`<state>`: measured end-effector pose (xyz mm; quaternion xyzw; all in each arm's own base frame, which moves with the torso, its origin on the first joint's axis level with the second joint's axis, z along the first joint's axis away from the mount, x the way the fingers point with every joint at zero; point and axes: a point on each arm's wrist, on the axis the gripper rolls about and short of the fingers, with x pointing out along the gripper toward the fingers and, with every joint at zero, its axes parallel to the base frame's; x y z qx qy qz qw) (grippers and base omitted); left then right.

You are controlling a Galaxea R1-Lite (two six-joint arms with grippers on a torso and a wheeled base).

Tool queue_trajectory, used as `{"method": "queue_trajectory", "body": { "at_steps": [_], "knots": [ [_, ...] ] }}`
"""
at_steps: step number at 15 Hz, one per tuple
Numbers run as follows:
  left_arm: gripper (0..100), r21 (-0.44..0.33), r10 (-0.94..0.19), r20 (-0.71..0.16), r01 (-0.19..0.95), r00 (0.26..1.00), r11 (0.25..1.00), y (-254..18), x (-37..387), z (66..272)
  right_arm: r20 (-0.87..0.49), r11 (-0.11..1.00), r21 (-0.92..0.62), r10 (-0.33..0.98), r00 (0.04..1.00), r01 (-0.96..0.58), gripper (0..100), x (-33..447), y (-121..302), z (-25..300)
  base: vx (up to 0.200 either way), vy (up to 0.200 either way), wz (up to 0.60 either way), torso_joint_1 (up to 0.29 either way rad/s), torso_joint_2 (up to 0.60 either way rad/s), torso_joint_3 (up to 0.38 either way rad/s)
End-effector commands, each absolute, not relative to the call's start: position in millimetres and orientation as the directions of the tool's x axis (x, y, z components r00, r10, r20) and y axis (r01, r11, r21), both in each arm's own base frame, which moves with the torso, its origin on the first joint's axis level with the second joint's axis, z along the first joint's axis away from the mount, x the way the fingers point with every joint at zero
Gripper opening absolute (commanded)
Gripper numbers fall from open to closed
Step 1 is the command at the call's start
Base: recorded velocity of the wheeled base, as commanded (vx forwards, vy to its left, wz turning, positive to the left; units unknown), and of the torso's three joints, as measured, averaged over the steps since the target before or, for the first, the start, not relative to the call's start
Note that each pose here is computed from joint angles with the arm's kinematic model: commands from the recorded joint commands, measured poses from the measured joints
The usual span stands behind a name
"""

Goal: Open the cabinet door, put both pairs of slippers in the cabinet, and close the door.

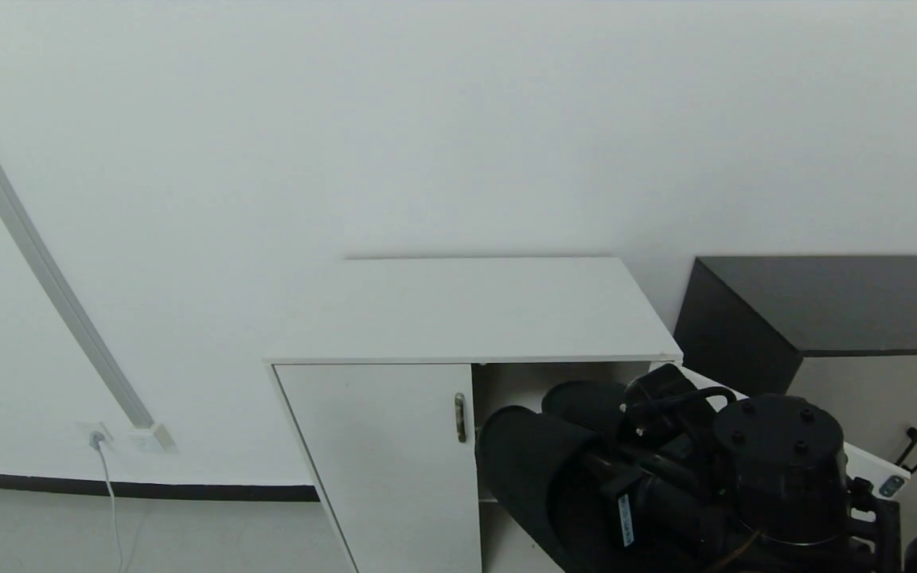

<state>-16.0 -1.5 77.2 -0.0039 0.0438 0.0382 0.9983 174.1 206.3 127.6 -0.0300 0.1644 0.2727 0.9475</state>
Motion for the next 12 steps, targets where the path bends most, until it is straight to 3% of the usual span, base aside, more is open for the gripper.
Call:
{"method": "queue_trajectory", "body": {
  "at_steps": [1,12],
  "knots": [
    [0,-0.005,0.076,-0.089,-0.077,0.993,0.997,-1.5,-15.9,77.2,-0.330,0.845,0.025,0.512,0.793,-0.534,0,171.7,206.8,126.7,0.000,0.000,0.00,-0.227,0.53,0.310],
    [0,-0.005,0.076,-0.089,-0.077,0.993,0.997,-1.5,-15.9,77.2,-0.329,0.841,0.024,0.517,0.790,-0.540,0,169.5,206.6,125.2,0.000,0.000,0.00,-0.207,0.53,0.315]
  ]
}}
